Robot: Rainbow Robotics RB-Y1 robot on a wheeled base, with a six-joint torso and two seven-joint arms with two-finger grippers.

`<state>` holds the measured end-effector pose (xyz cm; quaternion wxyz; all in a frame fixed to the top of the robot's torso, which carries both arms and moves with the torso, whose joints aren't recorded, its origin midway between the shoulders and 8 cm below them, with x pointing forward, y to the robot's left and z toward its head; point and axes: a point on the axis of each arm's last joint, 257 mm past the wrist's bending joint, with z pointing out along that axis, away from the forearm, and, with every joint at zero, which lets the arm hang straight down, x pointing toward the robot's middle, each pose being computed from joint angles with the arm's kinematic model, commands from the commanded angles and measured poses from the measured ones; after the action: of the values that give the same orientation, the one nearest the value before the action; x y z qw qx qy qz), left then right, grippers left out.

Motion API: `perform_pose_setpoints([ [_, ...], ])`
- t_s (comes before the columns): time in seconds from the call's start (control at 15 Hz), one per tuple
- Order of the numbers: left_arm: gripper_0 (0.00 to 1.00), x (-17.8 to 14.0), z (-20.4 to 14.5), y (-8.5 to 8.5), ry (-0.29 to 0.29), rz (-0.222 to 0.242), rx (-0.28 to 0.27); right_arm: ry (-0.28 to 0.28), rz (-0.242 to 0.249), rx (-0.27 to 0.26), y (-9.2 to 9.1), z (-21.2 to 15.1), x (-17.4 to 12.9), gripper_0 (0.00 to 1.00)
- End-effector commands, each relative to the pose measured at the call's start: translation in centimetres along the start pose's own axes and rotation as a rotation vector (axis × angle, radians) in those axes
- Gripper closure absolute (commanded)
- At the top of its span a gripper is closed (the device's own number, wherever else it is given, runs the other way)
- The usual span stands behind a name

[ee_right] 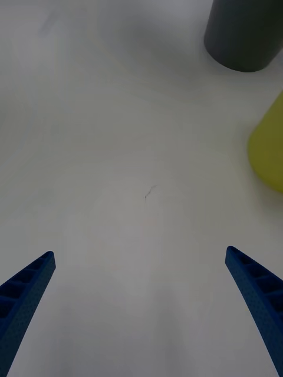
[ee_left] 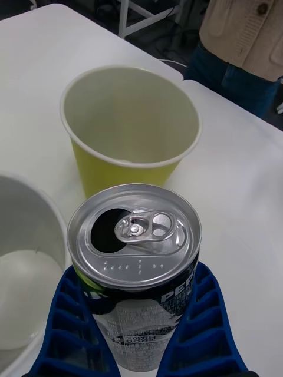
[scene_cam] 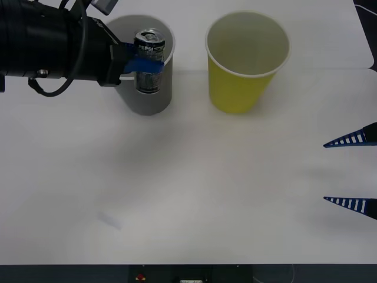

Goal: Put the can into the green bin and the plastic bottle into the gray bin

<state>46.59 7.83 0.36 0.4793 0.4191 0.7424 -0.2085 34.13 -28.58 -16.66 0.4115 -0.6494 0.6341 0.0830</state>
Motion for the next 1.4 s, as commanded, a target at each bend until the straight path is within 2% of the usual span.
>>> perform_pose_setpoints([
  [0.07, 1.0, -2.6, 3.5, 0.7, -0.007, -0.019, 0.03, 0.0, 0.0, 0.0, 0.0, 0.0, 0.0, 0.0],
  [0.13, 1.0, -3.7, 5.5, 1.4, 0.002, 0.011, 0.021, 0.0, 0.0, 0.0, 0.0, 0.0, 0.0, 0.0],
  [0.2, 1.0, -4.8, 7.2, 1.7, 0.008, 0.022, 0.017, 0.0, 0.0, 0.0, 0.0, 0.0, 0.0, 0.0],
  [0.33, 1.0, -6.9, 9.6, 1.7, -0.007, 0.013, 0.02, 0.0, 0.0, 0.0, 0.0, 0.0, 0.0, 0.0],
  [0.4, 1.0, -8.4, 11.2, 1.6, -0.012, 0.042, 0.002, 0.0, 0.0, 0.0, 0.0, 0.0, 0.0, 0.0],
  [0.6, 1.0, -11.1, 14.7, 0.4, -0.019, 0.068, 0.003, 0.0, 0.0, 0.0, 0.0, 0.0, 0.0, 0.0],
  [0.93, 1.0, -12.1, 19.5, -1.6, -0.015, 0.074, 0.008, 0.0, 0.0, 0.0, 0.0, 0.0, 0.0, 0.0],
  [1.27, 1.0, -12.2, 19.9, -1.9, -0.02, 0.097, 0.005, 0.0, 0.0, 0.0, 0.0, 0.0, 0.0, 0.0],
  [1.33, 0.95, -12.1, 19.9, -1.8, -0.017, 0.099, 0.004, 0.0, 0.0, 0.0, 0.0, 0.0, 0.0, 0.0],
  [1.4, 0.35, -12.2, 19.9, -1.8, -0.019, 0.101, 0.002, 0.0, 0.0, 0.0, 0.0, 0.0, 0.0, 0.0],
])
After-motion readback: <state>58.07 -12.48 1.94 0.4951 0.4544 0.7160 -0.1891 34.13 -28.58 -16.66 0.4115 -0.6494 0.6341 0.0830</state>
